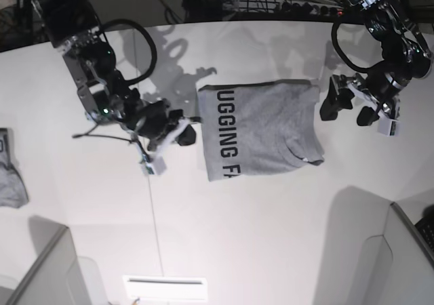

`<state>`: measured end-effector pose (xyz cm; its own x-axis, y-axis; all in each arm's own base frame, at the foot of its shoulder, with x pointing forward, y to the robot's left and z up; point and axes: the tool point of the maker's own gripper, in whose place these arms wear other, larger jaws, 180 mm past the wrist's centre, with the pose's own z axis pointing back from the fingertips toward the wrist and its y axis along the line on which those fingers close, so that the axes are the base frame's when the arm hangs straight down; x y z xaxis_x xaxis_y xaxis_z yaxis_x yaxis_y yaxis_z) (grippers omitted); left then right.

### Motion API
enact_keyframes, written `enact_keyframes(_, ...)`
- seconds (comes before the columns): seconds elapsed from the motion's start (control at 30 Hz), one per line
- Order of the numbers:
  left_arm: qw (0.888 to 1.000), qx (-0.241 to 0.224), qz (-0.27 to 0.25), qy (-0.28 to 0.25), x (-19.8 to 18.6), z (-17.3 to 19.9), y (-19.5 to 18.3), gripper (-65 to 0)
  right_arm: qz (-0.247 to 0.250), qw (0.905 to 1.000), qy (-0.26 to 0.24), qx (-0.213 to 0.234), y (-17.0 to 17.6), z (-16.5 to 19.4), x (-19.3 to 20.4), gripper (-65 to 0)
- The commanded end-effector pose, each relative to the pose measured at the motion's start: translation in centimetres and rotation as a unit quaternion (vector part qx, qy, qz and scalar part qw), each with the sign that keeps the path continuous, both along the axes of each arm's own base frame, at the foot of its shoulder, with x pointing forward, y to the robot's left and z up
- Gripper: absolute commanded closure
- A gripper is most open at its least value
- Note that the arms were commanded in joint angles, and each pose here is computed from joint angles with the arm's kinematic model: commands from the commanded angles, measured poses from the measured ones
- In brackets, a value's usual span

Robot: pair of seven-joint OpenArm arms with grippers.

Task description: Fold the T-shirt properly

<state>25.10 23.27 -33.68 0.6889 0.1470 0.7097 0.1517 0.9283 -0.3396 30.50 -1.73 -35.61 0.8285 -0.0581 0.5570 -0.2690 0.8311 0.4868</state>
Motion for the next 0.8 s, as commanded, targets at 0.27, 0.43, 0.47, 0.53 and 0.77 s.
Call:
enact_keyframes(0.27,0.995,-0.095,0.038,0.012,2.4,-1.8,-0.7,-65.0,-0.026,0.9994,-0.025,0.001,-2.8,1.4,-0.7,0.0)
enact_keyframes(0.43,0.991,-0.130,0.001,0.037,4.3,-3.3,-4.1,-65.0,-0.025,0.9996,-0.015,-0.001,-2.9,0.8,-1.4,0.0)
enact_keyframes(0.47,0.989,-0.141,0.000,0.047,4.7,-3.6,-4.7,-65.0,-0.025,0.9996,-0.014,-0.001,-2.9,0.8,-1.5,0.0)
enact_keyframes(0.53,0.985,-0.161,0.007,0.067,5.1,-4.3,-5.4,-65.0,-0.025,0.9997,-0.008,0.000,-2.8,0.5,-1.9,0.0)
enact_keyframes(0.77,0.981,-0.181,0.012,0.073,6.6,-4.8,-8.3,-65.0,-0.016,0.9996,-0.023,0.010,-2.1,1.7,-2.5,0.0)
